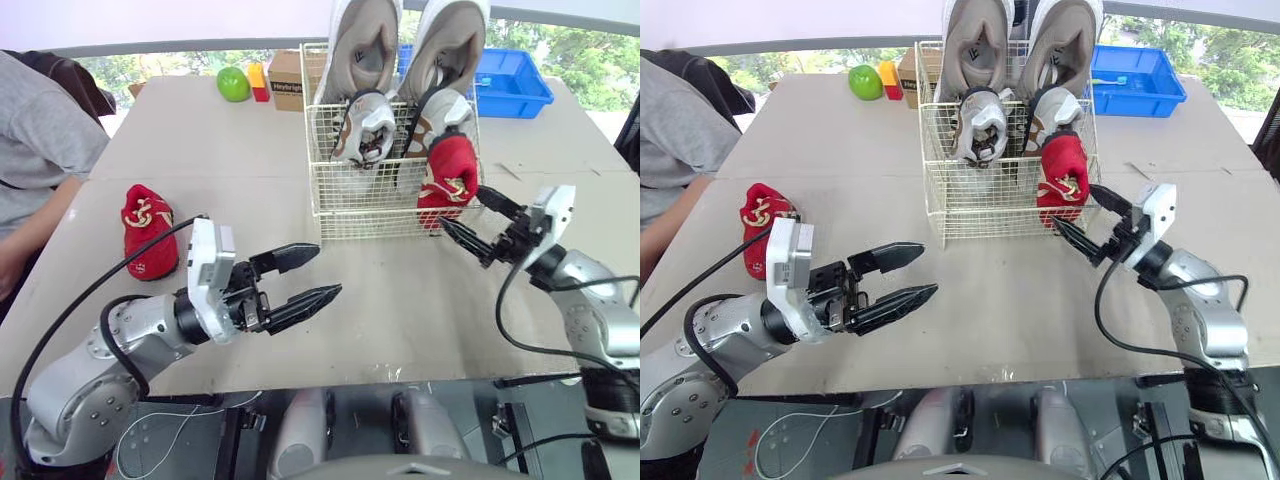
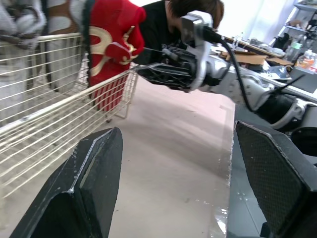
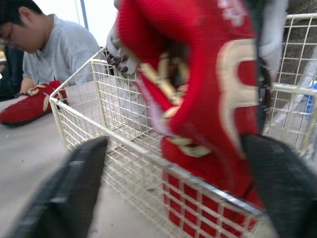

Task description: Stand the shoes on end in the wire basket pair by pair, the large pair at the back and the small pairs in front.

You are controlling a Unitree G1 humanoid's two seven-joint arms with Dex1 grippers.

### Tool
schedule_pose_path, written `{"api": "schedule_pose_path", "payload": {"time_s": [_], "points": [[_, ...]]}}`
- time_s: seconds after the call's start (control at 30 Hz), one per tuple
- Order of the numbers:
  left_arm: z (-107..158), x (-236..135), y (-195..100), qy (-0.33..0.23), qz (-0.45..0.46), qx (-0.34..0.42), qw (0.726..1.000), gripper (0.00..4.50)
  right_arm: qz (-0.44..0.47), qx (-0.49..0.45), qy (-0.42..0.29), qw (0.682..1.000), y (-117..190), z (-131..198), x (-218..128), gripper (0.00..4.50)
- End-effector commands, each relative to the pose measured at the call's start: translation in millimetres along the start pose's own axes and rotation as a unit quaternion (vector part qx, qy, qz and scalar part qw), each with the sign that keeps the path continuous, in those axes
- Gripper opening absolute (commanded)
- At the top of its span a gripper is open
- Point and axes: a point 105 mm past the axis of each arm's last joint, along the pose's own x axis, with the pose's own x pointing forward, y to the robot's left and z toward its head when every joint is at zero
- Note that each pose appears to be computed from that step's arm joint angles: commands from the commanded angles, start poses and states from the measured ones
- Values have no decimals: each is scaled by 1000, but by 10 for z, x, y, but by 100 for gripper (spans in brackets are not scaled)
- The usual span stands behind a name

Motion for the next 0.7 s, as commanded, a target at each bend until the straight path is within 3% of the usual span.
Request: {"api": "schedule_pose_path", "payload": {"time_s": [0.03,0.17,0.3,0.47,0.57,0.7], "points": [[93,-178,277,-58,132,-6,990,390,-34,-41,-15,998,-54,289,-254,414],[55,-710,778,-91,347,-24,933,390,25,-67,7,997,189,420,-355,414],[-23,-1411,1083,-68,495,-38,865,390,183,22,28,983,718,508,-397,414],[46,-1857,1163,-9,484,-70,872,390,283,37,5,958,1074,705,-227,414],[108,-2066,1434,48,487,-103,866,390,311,-1,-24,950,1202,813,-77,414],[126,-2084,1767,132,470,-109,866,390,361,-28,-42,931,1357,863,-19,414]]}}
